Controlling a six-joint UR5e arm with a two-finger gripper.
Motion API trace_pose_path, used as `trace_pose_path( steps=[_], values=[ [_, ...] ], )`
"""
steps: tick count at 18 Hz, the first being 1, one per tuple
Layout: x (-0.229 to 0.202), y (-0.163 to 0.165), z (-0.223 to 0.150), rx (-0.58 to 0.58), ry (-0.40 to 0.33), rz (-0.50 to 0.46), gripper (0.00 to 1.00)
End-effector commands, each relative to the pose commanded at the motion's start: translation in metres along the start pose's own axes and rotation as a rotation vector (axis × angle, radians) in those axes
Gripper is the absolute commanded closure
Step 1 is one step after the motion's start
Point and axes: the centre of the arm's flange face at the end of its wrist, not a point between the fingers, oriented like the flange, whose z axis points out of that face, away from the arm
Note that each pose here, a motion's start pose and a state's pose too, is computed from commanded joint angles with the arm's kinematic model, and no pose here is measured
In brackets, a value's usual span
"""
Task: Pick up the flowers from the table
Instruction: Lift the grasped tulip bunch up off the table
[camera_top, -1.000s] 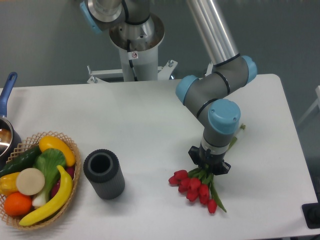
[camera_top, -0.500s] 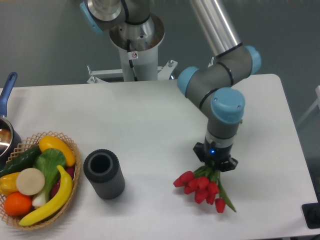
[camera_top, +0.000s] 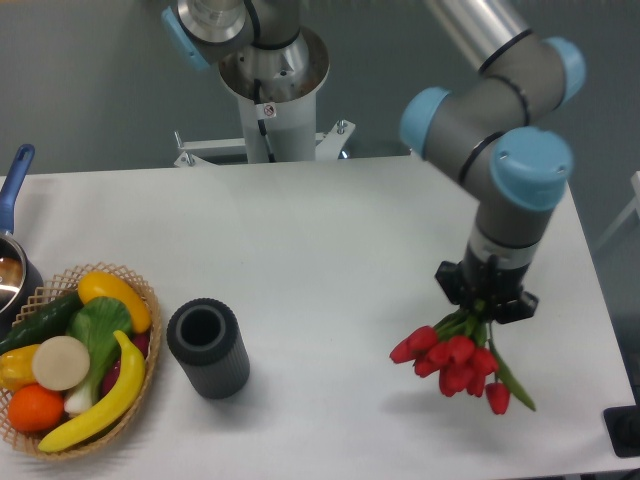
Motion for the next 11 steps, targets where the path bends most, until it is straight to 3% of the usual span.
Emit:
trace_pose_path(
  steps=[4, 11],
  values=[
    [-0.005, 0.006, -0.022, -0.021, 0.056, 0.046, 0.83],
    [-0.01, 0.014, -0.04, -0.064, 0.035, 0.105, 0.83]
  ],
)
